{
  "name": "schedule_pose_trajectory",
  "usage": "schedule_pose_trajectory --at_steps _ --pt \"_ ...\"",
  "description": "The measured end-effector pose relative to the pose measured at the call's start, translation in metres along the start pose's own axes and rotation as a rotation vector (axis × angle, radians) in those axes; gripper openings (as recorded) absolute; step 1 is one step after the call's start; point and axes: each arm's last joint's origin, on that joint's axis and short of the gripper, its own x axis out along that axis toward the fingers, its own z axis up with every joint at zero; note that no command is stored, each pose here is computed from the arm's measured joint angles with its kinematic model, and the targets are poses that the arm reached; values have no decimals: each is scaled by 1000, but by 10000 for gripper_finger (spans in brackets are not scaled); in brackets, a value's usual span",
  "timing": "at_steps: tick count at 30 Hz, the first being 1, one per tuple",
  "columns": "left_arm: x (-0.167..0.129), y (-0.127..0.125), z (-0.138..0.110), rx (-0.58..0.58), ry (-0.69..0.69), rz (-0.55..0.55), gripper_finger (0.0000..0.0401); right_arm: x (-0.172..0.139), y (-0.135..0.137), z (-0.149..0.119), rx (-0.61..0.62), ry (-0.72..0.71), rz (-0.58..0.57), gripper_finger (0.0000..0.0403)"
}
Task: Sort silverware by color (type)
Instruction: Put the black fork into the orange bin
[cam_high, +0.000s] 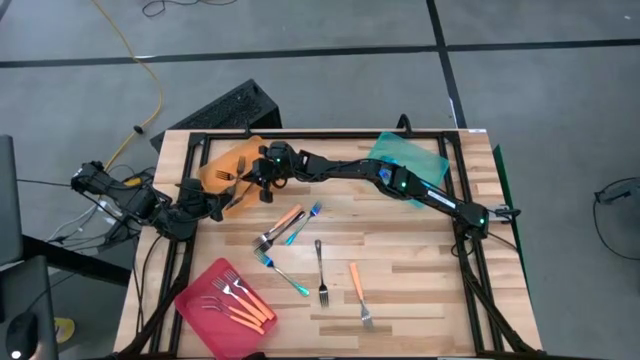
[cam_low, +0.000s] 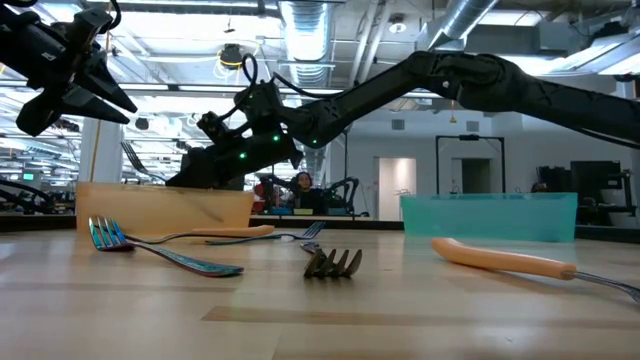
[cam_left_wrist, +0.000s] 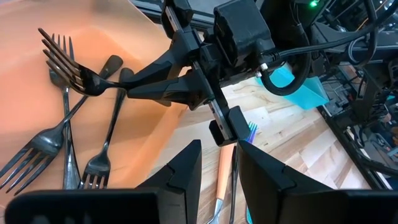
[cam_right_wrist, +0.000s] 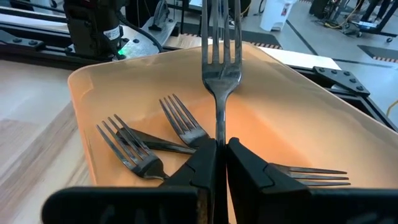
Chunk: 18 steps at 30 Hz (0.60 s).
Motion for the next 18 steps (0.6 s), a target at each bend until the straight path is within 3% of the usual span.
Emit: schedule_pose_trajectory --at_steps 18 --pt "0 0 0 -8 0 1 87 0 -1 5 -5 -27 16 62"
